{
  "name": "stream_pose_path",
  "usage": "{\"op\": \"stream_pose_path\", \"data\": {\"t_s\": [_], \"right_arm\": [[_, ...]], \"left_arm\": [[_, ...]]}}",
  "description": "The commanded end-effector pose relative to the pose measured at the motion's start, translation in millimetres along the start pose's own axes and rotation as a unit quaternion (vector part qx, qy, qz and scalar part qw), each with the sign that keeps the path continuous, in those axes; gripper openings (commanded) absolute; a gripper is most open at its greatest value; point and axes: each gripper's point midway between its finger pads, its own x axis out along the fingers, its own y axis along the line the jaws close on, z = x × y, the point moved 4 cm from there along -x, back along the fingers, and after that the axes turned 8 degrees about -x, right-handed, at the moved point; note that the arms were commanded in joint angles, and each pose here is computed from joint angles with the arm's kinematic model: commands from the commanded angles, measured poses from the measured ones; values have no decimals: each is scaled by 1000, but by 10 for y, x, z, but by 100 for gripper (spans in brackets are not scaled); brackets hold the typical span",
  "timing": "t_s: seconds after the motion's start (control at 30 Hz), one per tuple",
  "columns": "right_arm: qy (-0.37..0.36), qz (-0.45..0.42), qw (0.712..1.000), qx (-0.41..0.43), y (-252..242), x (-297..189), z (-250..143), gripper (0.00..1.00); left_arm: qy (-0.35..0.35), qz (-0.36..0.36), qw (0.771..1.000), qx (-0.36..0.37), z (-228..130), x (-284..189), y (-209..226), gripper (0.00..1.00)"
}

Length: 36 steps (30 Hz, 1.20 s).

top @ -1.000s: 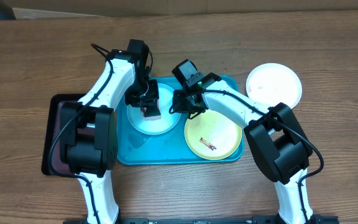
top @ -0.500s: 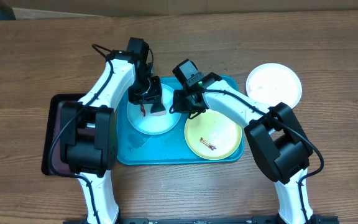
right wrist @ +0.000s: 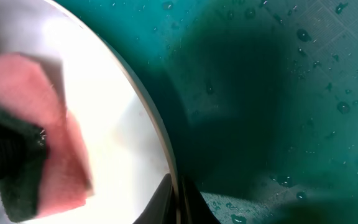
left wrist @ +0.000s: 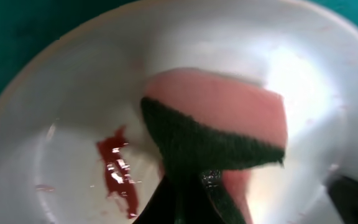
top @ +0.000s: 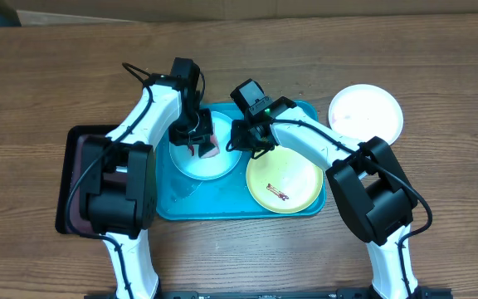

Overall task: Clean dirty plates on tray and stack at the side
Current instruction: 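Scrub the light-blue plate with the sponge while right gripper holds it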

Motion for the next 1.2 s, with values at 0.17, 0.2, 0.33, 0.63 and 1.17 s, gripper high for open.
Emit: {"op": "stream_pose_path", "data": {"t_s": [0.17, 0.2, 0.33, 0.63, 1.17], "right_arm": [[-1, -18, 1000, 7, -123, 9, 3, 4], [-1, -18, 1000, 8, -126, 8, 5, 4], [-1, -18, 1000, 8, -126, 8, 5, 4], [-1, -18, 1000, 8, -126, 8, 5, 4], [-4, -19, 1000, 7, -126, 8, 18, 4]], "left_arm": [[-33, 229, 973, -23, -50, 60, 679, 4], [-36, 237, 971, -22, -31, 21, 690, 4], [-52, 252, 966, -25, 79, -209, 661, 4], [-57, 106, 992, -36, 287, -530, 138, 4], [31, -24, 999, -17, -113, 143, -119, 4]]}}
